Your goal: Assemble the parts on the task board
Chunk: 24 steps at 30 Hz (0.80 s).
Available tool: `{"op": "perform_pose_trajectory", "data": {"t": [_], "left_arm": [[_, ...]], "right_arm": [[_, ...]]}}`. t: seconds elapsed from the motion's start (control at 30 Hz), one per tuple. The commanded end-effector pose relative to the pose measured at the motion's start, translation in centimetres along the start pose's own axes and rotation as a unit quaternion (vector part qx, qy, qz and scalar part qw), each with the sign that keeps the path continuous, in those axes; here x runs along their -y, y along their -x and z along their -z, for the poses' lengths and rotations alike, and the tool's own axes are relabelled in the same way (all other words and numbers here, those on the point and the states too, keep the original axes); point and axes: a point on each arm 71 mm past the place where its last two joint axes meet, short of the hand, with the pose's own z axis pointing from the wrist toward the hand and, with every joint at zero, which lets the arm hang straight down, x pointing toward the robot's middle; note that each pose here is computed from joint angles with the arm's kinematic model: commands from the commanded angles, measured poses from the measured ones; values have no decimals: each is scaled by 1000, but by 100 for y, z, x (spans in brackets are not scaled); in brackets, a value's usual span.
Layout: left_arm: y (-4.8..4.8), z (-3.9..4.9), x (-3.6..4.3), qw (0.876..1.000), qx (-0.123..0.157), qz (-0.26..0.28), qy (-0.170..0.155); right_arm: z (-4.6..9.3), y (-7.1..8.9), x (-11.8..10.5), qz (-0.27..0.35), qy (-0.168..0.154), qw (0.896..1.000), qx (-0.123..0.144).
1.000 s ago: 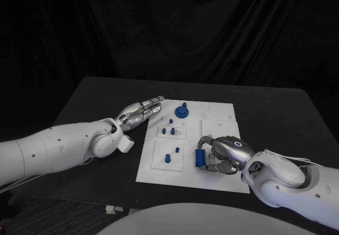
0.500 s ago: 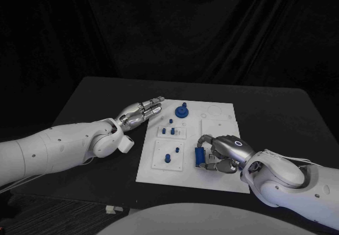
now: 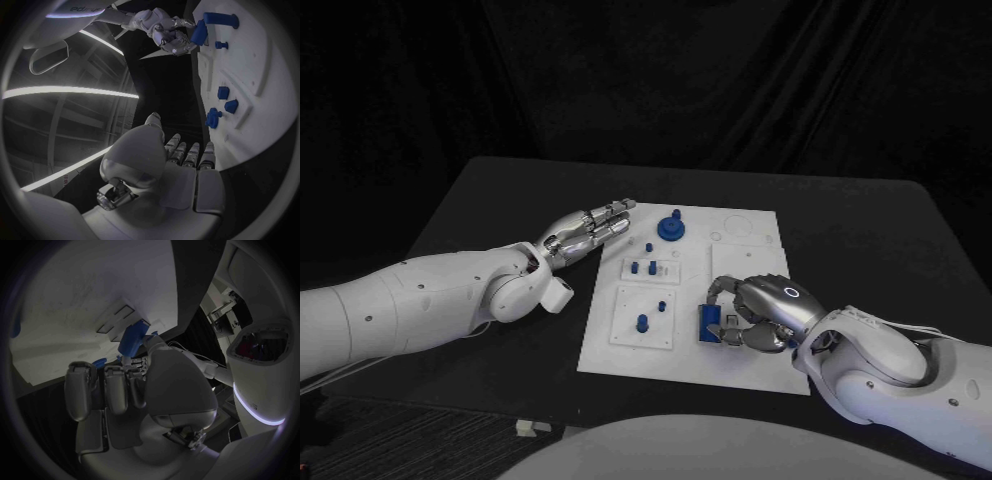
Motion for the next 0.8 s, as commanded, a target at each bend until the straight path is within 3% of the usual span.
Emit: {"op": "perform_pose_trajectory", "data": {"t": [0.03, 0.53, 0.8], "left_arm": [[-13, 3, 6, 1000, -4, 7, -5], [-11, 7, 4, 1000, -4, 7, -4], [-3, 12, 1, 1000, -3, 6, -4]], "right_arm": [[21, 21, -19, -2, 7, 1000, 17], [67, -20, 34, 2, -14, 1000, -8], [92, -32, 20, -2, -14, 1000, -8]]}}
